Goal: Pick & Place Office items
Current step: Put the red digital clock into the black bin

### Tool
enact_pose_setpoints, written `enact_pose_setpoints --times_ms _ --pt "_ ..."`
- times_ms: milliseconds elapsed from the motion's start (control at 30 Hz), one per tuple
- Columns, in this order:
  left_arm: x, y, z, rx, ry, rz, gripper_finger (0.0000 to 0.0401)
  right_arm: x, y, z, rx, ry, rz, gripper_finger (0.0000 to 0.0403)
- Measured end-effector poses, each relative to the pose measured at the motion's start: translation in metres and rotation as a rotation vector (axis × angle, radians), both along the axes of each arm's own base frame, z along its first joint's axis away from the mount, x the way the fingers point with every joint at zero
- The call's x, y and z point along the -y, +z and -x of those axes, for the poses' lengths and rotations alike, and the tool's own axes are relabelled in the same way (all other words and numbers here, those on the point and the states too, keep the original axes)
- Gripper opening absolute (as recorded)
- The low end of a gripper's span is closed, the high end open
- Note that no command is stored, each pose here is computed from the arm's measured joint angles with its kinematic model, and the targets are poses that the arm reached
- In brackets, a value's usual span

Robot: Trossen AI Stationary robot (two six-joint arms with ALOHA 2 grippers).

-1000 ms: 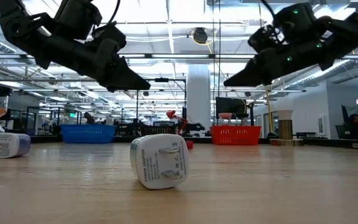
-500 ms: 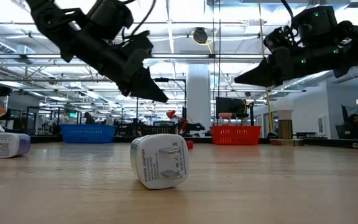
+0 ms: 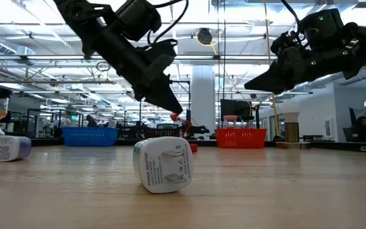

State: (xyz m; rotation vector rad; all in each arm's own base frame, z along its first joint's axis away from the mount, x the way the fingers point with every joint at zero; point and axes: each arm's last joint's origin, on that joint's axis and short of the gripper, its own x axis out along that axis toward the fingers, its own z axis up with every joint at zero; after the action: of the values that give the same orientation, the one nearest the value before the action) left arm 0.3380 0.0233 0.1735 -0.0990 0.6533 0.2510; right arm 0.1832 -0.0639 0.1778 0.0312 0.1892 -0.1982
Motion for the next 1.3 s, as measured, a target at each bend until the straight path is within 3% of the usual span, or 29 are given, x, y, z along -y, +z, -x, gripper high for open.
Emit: enact_pose_setpoints --times_ms 200,367,467,667,900,1100,1300 --pt "0.0 0.005 -0.004 -0.011 -0.029 0.022 0.0012 0.0 0.0 0.0 0.002 -0.002 -0.01 0.0001" --pt "-0.004 0.019 -0.01 -0.076 0.021 0.041 0.0012 0.0 0.0 0.0 0.002 -0.002 -0.01 0.0001" --pt "-0.007 0.026 -0.011 -0.112 0.021 0.047 0.0046 0.0 0.0 0.0 0.002 -0.002 -0.011 0.0" --pt "-0.024 0.028 -0.01 -0.126 0.066 0.053 0.015 0.0 0.0 0.0 0.002 -0.001 -0.011 0.0" --pt "-0.037 0.006 -0.019 -0.189 0.073 0.116 0.0249 0.0 0.0 0.0 0.003 0.0 -0.011 0.0" --pt "-0.042 -0.011 -0.046 -0.332 0.005 0.065 0.0289 0.0 0.0 0.0 0.002 0.001 -0.015 0.0" --pt "-0.05 -0.018 -0.061 -0.422 -0.016 0.045 0.0298 0.0 -0.001 0.0 -0.011 0.001 -0.021 0.0"
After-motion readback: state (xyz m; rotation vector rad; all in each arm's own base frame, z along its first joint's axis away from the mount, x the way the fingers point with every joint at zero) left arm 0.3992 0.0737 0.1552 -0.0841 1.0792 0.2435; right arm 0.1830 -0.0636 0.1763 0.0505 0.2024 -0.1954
